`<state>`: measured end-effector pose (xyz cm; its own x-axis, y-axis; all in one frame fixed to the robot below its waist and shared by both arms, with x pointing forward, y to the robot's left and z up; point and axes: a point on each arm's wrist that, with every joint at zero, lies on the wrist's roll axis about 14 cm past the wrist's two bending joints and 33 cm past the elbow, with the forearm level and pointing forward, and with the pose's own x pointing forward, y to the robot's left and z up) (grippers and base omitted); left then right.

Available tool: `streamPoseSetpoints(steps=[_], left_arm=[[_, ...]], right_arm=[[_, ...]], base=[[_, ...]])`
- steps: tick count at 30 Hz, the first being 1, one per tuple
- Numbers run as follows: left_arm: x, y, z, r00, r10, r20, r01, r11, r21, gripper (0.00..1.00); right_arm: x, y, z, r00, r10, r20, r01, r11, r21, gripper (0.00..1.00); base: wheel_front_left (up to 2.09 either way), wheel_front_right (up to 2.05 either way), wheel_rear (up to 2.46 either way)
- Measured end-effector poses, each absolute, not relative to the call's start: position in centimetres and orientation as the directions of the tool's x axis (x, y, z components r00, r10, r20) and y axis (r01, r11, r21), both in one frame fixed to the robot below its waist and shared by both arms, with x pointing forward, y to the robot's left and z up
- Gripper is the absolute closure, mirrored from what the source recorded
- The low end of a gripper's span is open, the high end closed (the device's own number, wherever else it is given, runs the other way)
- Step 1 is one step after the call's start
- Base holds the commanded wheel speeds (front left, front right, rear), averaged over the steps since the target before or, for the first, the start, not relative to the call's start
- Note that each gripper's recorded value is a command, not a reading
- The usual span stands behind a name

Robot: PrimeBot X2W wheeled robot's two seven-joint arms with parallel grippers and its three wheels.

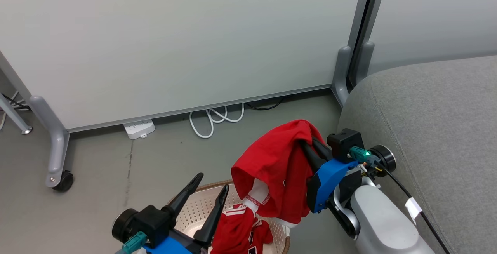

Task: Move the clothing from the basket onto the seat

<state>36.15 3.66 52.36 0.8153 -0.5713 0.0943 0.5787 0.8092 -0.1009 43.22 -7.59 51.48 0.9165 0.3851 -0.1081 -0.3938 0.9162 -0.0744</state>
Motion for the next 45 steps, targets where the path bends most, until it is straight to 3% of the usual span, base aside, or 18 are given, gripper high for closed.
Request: streamPoseSetpoints(steps=[14, 29, 40, 45], left_arm=[[36.7, 2.1, 51.9, 0.792, -0.604, 0.09, 0.611, 0.786, -0.097, 0.0], [36.7, -6.3, 51.8, 0.625, -0.774, 0.101, 0.78, 0.616, -0.112, 0.0], [35.1, -13.0, 51.3, 0.442, -0.891, 0.101, 0.895, 0.431, -0.117, 0.0], [34.9, -13.4, 50.9, 0.425, -0.901, 0.091, 0.903, 0.414, -0.115, 0.0]], right_arm=[[42.4, -10.0, 51.4, 0.938, 0.331, -0.105, -0.338, 0.939, -0.062, 1.0], [39.5, -19.4, 50.8, 0.989, 0.088, -0.122, -0.097, 0.993, -0.063, 1.0], [35.6, -26.6, 49.8, 0.981, -0.127, -0.144, 0.12, 0.991, -0.054, 1.0], [35.4, -26.8, 49.7, 0.981, -0.137, -0.14, 0.131, 0.99, -0.054, 1.0]], base=[[0.0, 0.0, 0.0], [0.0, 0.0, 0.0], [0.0, 0.0, 0.0], [0.0, 0.0, 0.0]])
